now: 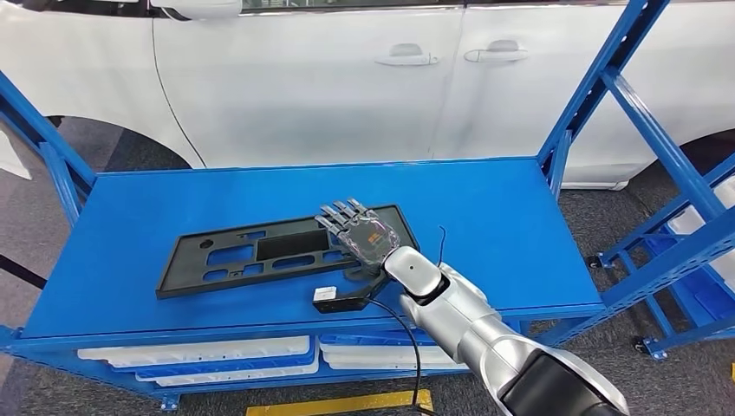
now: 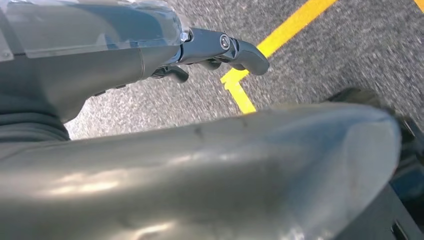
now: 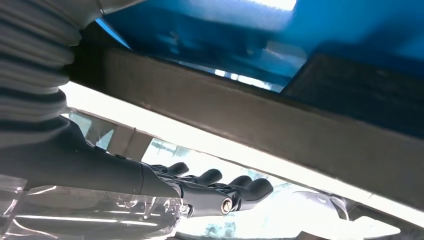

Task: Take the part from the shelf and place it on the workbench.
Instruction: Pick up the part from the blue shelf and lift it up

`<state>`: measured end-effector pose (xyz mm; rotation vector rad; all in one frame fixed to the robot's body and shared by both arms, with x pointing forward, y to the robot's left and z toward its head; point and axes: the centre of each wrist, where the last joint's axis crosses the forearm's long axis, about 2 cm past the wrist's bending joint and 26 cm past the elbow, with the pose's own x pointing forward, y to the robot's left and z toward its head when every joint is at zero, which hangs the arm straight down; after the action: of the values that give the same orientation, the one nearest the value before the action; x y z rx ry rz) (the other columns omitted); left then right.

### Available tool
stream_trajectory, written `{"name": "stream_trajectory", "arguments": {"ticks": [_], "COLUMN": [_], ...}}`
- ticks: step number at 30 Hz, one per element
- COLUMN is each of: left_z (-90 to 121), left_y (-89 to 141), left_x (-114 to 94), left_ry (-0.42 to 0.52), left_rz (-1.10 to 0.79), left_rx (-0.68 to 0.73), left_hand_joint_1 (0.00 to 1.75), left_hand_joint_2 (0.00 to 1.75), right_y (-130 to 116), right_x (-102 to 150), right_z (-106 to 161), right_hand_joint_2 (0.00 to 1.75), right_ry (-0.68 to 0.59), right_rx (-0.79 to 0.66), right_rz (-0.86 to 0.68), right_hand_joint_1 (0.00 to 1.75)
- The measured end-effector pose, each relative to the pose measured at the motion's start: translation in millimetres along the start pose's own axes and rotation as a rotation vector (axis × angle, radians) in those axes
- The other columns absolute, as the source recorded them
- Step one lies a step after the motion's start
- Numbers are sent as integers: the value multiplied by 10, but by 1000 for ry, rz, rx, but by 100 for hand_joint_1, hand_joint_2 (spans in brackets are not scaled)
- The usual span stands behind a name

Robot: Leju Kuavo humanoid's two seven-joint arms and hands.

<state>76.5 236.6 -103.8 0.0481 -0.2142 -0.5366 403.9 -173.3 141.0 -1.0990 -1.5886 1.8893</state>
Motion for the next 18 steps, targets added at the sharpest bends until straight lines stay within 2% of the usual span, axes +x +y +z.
{"name": "stream_trajectory", "arguments": {"ticks": [13,17,18], "left_z": [3,3,3], "left_y": [-35,-35,-32], "left_x": [-53,-54,-50], "left_ry": [-10,-10,-12], "left_rz": [3,3,3], "left_rx": [-9,-9,-7], "left_hand_joint_1": [0,0,0], "left_hand_joint_2": [0,0,0], "right_y": [19,18,18], "right_x": [-115,-117,-119], "right_z": [-18,-23,-22], "right_hand_joint_2": [175,175,175], "right_ry": [26,26,26], "right_rx": [36,38,34], "right_rz": [17,18,17], "right_hand_joint_1": [0,173,172]}}
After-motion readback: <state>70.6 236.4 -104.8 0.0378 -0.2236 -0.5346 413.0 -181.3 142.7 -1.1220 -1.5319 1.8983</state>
